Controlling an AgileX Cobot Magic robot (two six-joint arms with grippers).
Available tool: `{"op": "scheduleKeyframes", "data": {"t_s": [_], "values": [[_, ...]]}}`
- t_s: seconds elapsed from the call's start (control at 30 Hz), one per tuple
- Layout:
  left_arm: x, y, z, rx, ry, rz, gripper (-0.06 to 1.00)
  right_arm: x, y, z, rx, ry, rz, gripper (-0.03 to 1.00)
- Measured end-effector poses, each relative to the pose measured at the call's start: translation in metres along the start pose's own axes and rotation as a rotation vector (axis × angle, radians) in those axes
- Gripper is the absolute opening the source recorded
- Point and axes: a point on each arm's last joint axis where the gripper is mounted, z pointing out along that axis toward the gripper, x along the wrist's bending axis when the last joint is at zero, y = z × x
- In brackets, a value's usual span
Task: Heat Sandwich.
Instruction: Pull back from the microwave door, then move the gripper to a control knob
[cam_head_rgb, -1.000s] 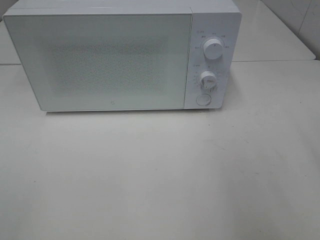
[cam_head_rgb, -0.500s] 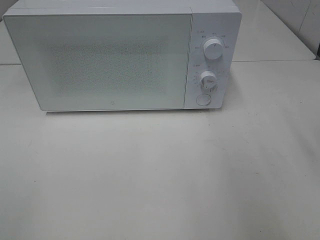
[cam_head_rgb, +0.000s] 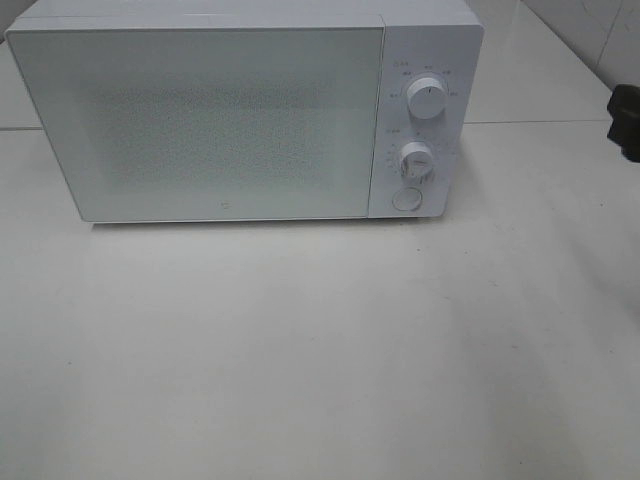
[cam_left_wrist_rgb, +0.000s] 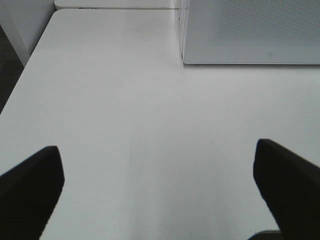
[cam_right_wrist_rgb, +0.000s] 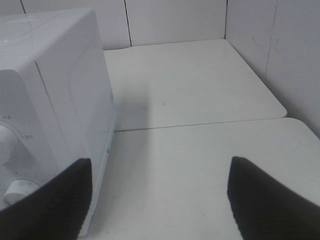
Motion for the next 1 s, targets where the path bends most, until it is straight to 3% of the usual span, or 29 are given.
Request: {"op": "scheduleKeyframes", "data": {"t_s": [0.53, 1.0], "values": [[0.0, 0.0, 0.0, 0.0, 0.0, 0.0, 0.98, 0.058, -0.063, 0.009, -0.02, 0.038, -0.172, 0.73], [0.0, 0.0, 0.0, 0.0, 0.0, 0.0, 0.98, 0.102, -0.093, 0.016, 0.067, 0.035, -0.166, 0.73]]}}
